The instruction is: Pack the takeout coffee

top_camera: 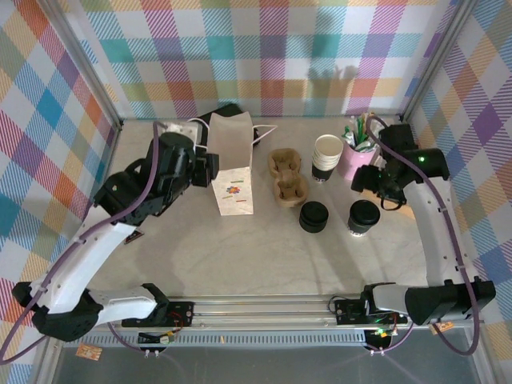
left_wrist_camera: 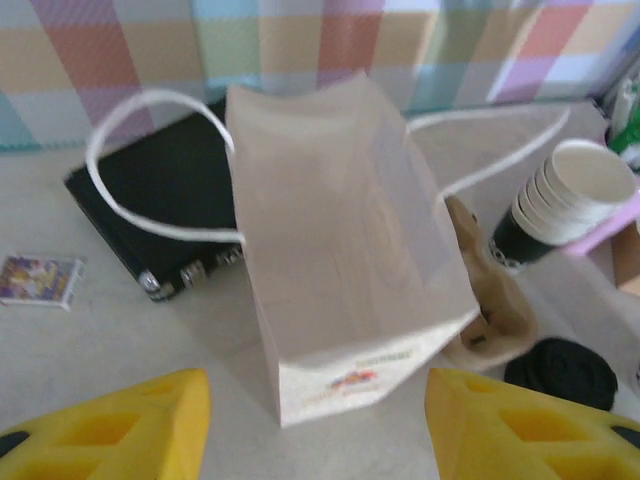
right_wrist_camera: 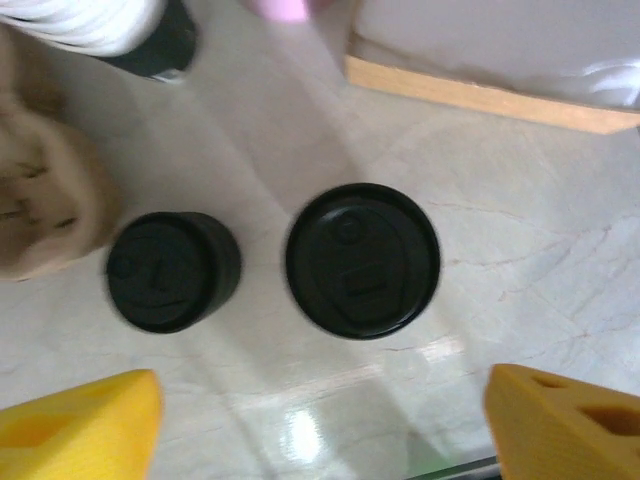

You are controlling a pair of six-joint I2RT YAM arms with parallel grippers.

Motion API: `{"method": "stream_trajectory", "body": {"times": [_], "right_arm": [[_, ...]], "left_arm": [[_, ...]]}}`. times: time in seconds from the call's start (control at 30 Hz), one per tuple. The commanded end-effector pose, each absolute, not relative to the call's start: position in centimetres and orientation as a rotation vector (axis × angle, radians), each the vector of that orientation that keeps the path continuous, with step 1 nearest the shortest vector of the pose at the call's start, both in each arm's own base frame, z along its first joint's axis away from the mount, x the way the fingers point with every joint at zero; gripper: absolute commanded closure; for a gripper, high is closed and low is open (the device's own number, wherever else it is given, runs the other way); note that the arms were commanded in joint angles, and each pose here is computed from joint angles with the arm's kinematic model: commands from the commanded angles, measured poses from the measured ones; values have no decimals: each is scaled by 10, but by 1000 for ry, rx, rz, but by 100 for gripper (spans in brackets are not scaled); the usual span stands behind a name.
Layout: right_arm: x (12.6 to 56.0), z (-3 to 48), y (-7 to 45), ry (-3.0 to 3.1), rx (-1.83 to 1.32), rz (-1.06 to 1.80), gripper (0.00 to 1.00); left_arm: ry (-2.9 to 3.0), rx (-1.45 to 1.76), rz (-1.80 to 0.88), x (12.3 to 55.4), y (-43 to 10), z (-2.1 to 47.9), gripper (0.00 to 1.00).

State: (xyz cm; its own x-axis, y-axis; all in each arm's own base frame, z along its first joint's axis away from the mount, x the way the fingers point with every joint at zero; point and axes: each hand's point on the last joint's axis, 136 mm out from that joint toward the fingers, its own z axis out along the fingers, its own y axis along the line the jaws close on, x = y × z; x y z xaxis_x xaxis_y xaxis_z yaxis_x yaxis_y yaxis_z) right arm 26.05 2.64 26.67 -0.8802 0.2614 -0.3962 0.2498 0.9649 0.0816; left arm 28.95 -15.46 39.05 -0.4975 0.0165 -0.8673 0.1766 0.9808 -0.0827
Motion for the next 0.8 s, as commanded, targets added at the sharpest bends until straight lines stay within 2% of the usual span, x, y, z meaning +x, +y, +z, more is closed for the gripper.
{"method": "stream_trajectory", "body": {"times": [0.0,0.2,0.5,0.77], "right_arm": [[262,285,61,2727,254,41,28],[308,282,140,2706,27,91,45],[374,232,208,2697,-146,207,51],[411,170,236,2730,-322,190,54]], "left_arm": [[2040,72,-95,305,-136,414,41],[2068,-6,-240,318,-147,416,42],[2192,-180,-412,334,-125,391,43],[2169,-191,-456,347,-131,382,43]]}}
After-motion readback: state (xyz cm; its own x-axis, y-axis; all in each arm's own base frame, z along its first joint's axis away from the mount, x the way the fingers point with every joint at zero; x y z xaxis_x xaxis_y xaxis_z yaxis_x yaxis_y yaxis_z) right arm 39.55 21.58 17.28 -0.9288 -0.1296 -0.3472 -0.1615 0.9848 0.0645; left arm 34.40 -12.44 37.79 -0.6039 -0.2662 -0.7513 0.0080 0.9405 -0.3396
